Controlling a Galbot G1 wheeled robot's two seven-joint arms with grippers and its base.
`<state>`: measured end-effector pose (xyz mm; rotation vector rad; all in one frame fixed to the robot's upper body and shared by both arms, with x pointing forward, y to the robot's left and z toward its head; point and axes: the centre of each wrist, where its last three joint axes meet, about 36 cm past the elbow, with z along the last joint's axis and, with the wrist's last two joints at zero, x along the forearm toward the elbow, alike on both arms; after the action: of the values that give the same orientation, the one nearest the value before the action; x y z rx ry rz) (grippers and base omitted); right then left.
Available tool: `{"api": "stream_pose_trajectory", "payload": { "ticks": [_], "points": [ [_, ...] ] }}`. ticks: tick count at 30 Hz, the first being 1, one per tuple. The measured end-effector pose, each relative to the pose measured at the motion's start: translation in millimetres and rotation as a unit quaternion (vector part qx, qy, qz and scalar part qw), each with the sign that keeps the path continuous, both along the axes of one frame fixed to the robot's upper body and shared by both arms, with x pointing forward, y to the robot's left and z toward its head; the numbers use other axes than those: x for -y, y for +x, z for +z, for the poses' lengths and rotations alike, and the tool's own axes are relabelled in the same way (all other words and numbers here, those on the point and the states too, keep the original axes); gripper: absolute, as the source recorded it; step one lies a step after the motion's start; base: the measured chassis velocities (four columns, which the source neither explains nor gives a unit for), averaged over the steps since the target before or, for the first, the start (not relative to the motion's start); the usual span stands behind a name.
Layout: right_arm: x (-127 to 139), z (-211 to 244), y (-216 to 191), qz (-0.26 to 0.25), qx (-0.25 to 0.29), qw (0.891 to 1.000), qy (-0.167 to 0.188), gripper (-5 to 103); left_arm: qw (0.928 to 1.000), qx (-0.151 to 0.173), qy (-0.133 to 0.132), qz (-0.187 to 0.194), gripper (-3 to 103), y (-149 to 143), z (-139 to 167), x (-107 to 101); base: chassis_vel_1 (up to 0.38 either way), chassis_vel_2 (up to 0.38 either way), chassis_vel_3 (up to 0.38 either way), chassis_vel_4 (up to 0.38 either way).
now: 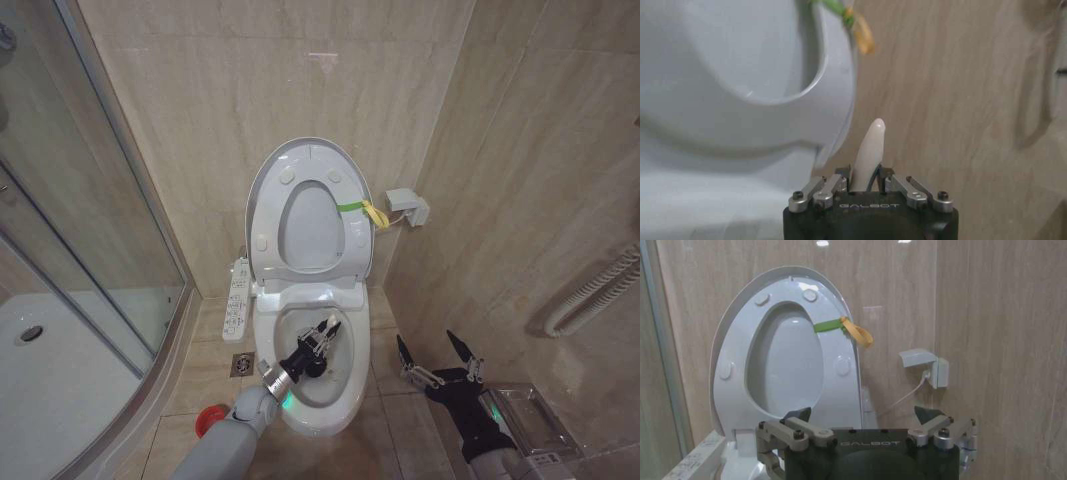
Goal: Open the toilet lid, clean the toilet bowl with a toilet brush, close the toilet lid, and flush.
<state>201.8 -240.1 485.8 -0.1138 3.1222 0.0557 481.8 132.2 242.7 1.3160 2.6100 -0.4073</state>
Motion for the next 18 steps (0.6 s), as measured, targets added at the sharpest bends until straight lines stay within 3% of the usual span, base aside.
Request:
{"api": "stream_pose_trajectory", "payload": {
  "ticks": [6,13,18],
  "points": [
    [0,0,0,0.000,0.000,1.000,0.000,100,0.9994,0.016,-0.027,-0.015,26,-6,23,15,0.000,0.000,0.000,0.000],
    [0,0,0,0.000,0.000,1.000,0.000,100,0.9994,-0.028,-0.012,-0.014,22,-36,-27,0,0.000,0.000,0.000,0.000],
    [0,0,0,0.000,0.000,1.000,0.000,100,0.9996,-0.027,-0.011,-0.005,28,-35,-29,-6,0.000,0.000,0.000,0.000]
  ]
}}
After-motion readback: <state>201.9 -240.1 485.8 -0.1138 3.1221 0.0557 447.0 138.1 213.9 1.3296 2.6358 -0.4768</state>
